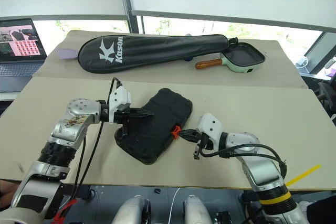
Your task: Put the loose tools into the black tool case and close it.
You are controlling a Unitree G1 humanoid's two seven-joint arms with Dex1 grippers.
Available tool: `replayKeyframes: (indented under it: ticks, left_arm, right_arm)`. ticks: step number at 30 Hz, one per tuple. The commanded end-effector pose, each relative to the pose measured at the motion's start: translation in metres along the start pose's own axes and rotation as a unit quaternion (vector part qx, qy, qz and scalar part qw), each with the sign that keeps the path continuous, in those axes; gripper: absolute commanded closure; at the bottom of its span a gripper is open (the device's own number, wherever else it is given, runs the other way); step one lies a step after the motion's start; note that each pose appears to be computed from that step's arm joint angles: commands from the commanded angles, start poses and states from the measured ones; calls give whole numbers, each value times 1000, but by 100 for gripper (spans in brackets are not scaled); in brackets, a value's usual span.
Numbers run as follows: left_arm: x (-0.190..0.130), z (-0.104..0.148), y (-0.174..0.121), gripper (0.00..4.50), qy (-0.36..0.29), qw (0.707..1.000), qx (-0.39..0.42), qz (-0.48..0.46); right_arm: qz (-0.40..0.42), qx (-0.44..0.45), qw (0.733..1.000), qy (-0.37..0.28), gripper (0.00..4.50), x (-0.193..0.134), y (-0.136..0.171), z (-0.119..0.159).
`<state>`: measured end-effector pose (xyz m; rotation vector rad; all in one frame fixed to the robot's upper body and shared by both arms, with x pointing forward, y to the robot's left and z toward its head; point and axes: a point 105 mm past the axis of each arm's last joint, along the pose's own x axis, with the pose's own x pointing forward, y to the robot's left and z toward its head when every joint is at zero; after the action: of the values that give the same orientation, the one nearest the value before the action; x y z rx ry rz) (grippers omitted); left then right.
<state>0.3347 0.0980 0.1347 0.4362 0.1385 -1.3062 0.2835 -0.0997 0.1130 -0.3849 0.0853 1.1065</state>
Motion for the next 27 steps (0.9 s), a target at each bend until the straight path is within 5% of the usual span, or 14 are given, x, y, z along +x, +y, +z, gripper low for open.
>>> replayKeyframes:
  ticks: [1,15,27]
  left_arm:
    - [14,-23,-20,447,33,998,-37,-41]
    - [15,-28,-22,447,49,997,-47,-39]
    - [8,-37,-27,447,61,996,-59,-38]
  right_arm:
    - [-2,-21,1000,12,450,4,-2,1]
    - [19,-10,1000,20,450,21,3,-2]
    - [32,-30,999,-11,450,31,-2,21]
